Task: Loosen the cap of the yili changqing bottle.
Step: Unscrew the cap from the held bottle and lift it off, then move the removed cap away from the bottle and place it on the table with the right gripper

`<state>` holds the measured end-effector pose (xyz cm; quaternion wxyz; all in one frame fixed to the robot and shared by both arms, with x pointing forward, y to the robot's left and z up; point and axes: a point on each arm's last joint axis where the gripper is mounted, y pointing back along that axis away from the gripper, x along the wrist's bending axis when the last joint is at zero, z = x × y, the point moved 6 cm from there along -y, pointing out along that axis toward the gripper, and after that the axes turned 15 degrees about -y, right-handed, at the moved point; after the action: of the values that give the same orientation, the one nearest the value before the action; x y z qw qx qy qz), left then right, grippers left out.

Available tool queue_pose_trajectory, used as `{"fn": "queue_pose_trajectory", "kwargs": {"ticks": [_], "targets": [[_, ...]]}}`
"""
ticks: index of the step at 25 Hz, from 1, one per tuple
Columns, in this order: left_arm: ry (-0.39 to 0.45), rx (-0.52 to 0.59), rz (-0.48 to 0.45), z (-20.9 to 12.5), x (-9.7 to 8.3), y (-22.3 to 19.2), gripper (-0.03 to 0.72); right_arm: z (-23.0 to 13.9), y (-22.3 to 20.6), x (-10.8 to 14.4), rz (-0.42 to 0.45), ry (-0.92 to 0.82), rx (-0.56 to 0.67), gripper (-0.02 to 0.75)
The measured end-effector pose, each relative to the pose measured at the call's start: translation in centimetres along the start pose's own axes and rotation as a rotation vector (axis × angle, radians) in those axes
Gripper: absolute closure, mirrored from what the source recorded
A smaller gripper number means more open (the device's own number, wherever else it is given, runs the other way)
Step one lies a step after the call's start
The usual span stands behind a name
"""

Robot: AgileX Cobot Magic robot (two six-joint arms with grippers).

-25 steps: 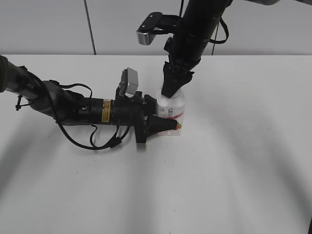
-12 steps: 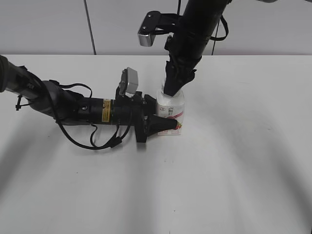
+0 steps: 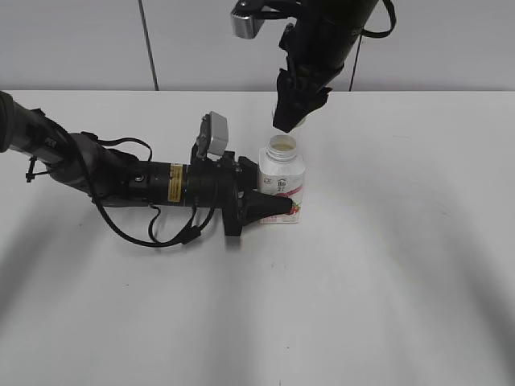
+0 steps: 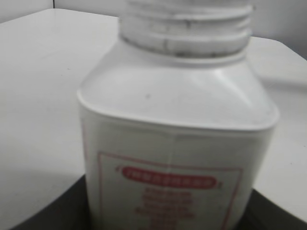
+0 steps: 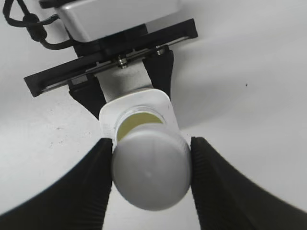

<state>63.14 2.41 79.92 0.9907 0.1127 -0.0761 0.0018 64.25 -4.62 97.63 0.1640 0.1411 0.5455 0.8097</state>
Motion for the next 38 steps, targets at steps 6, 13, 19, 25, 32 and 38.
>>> {"fn": "queue_pose_trajectory", "kwargs": {"ticks": [6,13,19,25,32,38], "targets": [[0.0,0.0,-0.001,0.0,0.0,0.0,0.297,-0.9,1.0,-1.4,-0.068,-0.226,0.022,0.346],[-0.001,0.001,-0.002,0.0,0.0,0.0,0.297,-5.3,2.7,-6.9,-0.138,-0.642,0.011,0.346],[-0.001,0.002,-0.003,0.0,0.0,0.0,0.297,-12.6,2.0,-10.5,-0.141,-0.937,0.083,0.349],[-0.002,0.0,-0.005,0.0,-0.1,0.0,0.297,-17.7,1.0,-11.7,-0.144,-1.117,0.004,0.349],[0.003,0.001,-0.005,0.0,-0.1,0.0,0.297,-22.3,-0.9,-10.5,-0.197,-1.224,-0.032,0.35],[0.036,-0.001,-0.002,0.0,0.0,0.0,0.297,-25.0,-3.8,-9.4,-0.262,-1.258,-0.052,0.35]]}}
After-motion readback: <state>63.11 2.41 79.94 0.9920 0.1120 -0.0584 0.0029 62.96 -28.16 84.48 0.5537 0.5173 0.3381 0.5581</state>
